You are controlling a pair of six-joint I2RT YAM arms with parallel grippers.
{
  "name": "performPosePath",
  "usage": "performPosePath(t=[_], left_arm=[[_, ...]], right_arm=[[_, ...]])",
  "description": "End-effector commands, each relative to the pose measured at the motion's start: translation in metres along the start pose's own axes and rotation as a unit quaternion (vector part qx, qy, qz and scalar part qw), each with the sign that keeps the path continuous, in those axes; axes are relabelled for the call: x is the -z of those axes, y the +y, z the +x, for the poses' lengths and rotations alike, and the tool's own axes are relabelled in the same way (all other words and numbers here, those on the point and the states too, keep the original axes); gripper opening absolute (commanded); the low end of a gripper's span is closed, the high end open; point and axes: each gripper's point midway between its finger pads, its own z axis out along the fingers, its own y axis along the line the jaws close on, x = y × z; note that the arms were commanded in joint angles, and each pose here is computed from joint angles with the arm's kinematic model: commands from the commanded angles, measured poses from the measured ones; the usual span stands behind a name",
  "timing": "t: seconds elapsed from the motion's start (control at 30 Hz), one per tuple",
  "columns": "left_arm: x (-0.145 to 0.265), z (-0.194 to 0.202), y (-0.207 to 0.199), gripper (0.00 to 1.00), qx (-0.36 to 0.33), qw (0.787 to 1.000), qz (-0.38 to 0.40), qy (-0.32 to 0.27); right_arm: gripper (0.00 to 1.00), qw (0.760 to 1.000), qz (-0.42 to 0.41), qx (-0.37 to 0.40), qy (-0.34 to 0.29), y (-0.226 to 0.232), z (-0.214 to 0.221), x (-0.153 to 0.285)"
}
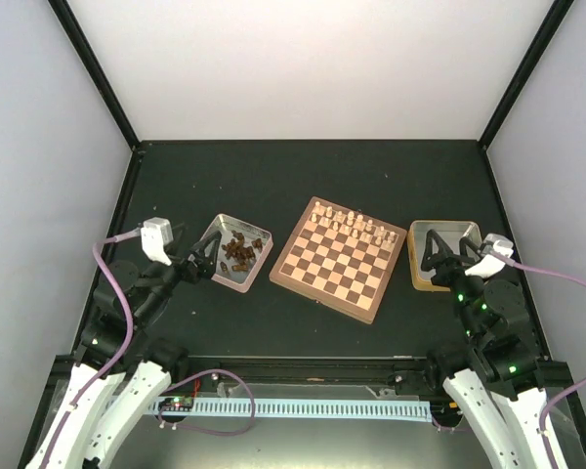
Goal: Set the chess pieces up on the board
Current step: Pick up the chess piece from the storage box.
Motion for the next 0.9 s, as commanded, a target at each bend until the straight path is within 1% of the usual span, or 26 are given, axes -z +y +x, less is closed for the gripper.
performPosePath(t=[0.0, 0.07, 0.1, 0.37, 0.53, 0.73, 0.8, 0.83, 0.87], left_arm=[[0.005, -0.005, -0.009, 0.99, -0.01, 1.0, 0.02, -0.003], [0.003, -0.003, -0.008, 0.99, -0.008, 1.0, 0.018, 0.004], [0.001, -0.001, -0.007, 0.99, -0.005, 1.0, 0.014, 0.008], [-0.017, 0.034, 0.013, 0.99, 0.017, 0.999, -0.016, 0.049], [-0.034, 0.065, 0.031, 0.99, 0.04, 0.994, -0.045, 0.087], [-0.051, 0.1, 0.069, 0.99, 0.051, 0.975, -0.146, 0.157], [-0.056, 0.109, 0.077, 0.99, 0.058, 0.968, -0.168, 0.177], [-0.059, 0.114, 0.082, 0.98, 0.061, 0.964, -0.179, 0.188], [-0.061, 0.119, 0.085, 0.94, 0.067, 0.959, -0.19, 0.199]], right_arm=[[0.94, 1.0, -0.009, -0.004, -0.003, 0.004, -0.004, 0.005], [0.99, 1.0, -0.02, -0.005, 0.0, 0.008, -0.004, 0.006], [1.0, 1.0, -0.026, -0.004, 0.002, 0.01, -0.003, 0.006], [1.0, 0.997, -0.071, 0.004, 0.012, 0.027, 0.0, 0.0], [1.0, 0.997, -0.068, -0.009, 0.031, 0.027, 0.011, -0.012], [0.99, 0.994, -0.056, -0.026, 0.087, 0.025, 0.039, -0.036], [0.94, 0.992, -0.041, -0.033, 0.113, 0.021, 0.051, -0.045], [0.92, 0.991, -0.035, -0.033, 0.123, 0.019, 0.055, -0.048], [0.9, 0.99, -0.03, -0.033, 0.134, 0.018, 0.059, -0.05]])
